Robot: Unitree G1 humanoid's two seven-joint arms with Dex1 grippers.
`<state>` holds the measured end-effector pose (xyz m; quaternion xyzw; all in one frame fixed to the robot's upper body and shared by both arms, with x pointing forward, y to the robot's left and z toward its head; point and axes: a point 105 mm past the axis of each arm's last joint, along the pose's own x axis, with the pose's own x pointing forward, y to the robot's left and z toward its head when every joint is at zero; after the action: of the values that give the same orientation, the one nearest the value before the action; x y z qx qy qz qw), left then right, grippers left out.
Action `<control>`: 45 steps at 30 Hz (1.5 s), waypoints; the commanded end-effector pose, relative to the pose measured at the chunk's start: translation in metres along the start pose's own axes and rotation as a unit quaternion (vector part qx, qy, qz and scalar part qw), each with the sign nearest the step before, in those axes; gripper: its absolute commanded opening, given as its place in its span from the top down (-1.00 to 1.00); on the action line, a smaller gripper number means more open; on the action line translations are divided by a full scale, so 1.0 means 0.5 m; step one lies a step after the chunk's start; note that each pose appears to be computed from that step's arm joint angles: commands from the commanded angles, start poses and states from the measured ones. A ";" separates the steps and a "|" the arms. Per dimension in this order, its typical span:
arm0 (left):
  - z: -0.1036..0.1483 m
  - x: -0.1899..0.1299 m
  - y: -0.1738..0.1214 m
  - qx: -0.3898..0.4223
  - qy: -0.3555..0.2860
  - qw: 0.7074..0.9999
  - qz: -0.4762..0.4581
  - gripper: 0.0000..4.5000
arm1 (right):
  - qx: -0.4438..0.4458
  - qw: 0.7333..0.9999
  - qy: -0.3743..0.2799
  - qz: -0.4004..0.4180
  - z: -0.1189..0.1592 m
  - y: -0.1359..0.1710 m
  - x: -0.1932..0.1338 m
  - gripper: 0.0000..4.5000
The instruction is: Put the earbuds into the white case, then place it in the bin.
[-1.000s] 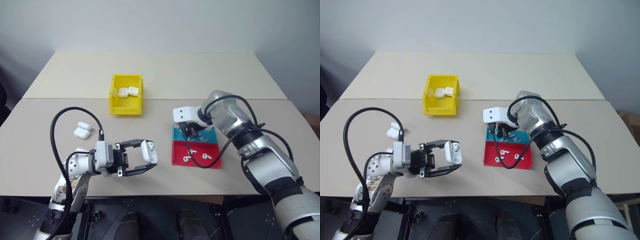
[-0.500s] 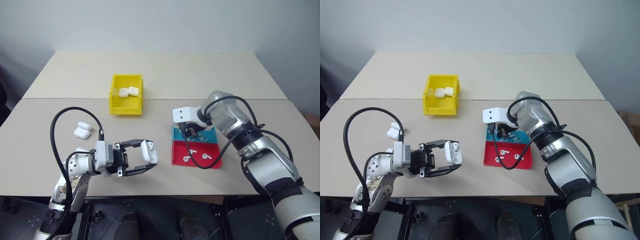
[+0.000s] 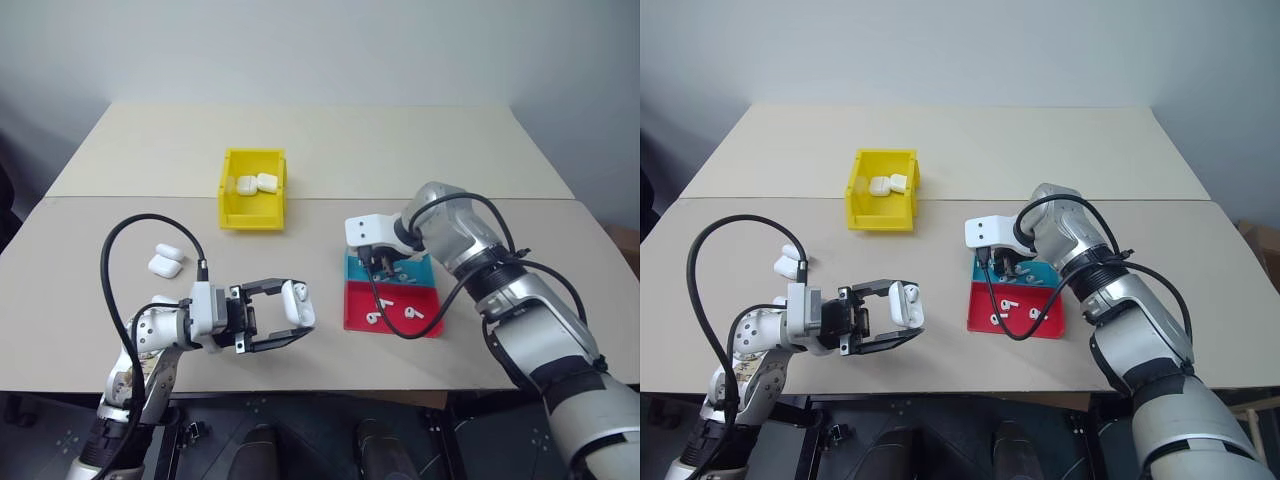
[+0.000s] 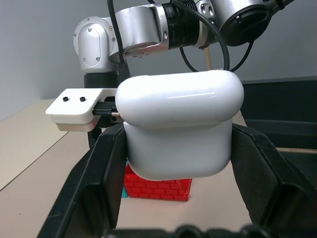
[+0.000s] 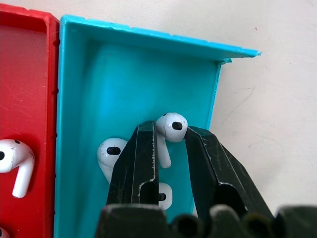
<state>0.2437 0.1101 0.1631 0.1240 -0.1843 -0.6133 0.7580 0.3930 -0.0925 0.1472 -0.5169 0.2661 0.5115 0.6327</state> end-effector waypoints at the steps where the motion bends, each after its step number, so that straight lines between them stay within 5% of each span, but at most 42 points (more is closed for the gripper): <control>1: 0.029 0.010 0.011 0.018 -0.030 0.999 0.007 -0.26 | 0.029 0.993 -0.090 -0.066 0.041 -0.042 -0.099 0.67; 6: 0.050 0.030 0.018 0.012 -0.067 0.998 0.006 -0.26 | 0.104 0.956 -0.219 -0.164 0.061 -0.064 -0.237 0.67; 9: 0.065 0.053 0.023 0.006 -0.096 0.995 0.001 -0.26 | 0.151 0.904 -0.347 -0.201 0.073 -0.042 -0.336 0.67; 12: 0.077 0.069 0.024 -0.005 -0.118 0.993 -0.016 -0.26 | 0.156 0.832 -0.491 -0.205 0.090 0.012 -0.418 0.67; 16: 0.083 0.093 0.026 -0.012 -0.134 0.990 -0.042 -0.26 | 0.121 0.779 -0.591 -0.170 0.095 0.119 -0.450 0.67; 24: 0.097 0.136 0.045 -0.009 -0.161 0.985 -0.066 -0.26 | 0.135 0.740 -0.654 -0.080 0.123 0.221 -0.417 0.67; 45: 0.108 0.147 0.047 -0.004 -0.177 0.982 -0.068 -0.26 | 0.130 0.750 -0.645 -0.063 0.165 0.235 -0.335 0.67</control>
<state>0.2571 0.0464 0.2217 0.0130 -0.2842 -0.6788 0.6769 0.2150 -0.0838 0.2699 0.0180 -0.1579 0.6468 0.7459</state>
